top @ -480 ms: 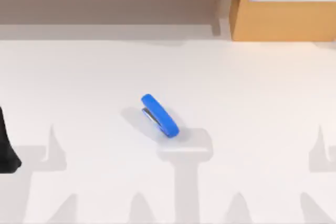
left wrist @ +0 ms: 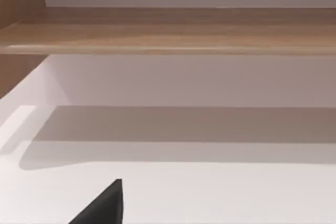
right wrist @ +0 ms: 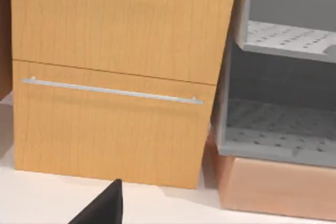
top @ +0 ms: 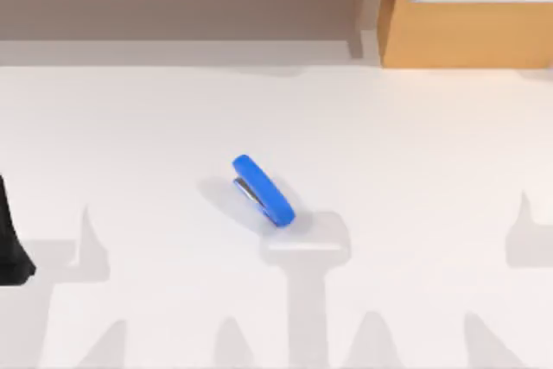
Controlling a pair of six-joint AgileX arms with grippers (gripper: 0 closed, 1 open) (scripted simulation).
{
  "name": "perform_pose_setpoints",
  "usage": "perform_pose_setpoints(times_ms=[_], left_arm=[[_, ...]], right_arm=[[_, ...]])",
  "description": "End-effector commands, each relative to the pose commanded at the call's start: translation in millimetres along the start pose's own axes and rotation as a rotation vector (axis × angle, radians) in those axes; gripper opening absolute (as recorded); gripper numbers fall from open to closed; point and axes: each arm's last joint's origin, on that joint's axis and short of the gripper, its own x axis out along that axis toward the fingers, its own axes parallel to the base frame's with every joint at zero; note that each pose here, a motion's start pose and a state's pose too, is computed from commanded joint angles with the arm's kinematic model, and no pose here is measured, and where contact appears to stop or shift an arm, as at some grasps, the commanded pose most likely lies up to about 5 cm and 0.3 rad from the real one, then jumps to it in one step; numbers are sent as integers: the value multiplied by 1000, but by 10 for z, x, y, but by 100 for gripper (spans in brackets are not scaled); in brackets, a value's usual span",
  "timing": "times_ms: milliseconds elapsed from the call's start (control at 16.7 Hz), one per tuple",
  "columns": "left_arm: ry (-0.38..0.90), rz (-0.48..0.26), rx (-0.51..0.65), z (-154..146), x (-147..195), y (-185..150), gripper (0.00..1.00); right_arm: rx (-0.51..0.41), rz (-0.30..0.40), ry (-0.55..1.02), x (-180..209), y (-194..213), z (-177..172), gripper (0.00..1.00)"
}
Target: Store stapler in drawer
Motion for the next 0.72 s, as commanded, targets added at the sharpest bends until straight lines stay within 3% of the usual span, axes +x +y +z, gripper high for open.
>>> perform_pose_setpoints(times_ms=[360,720], left_arm=[[0,0,0,0,0,0,100],[0,0,0,0,0,0,100]], right_arm=[[-320,-7,-7,466,0,438,100],[-727,-8,-18,1392,163,591,100]])
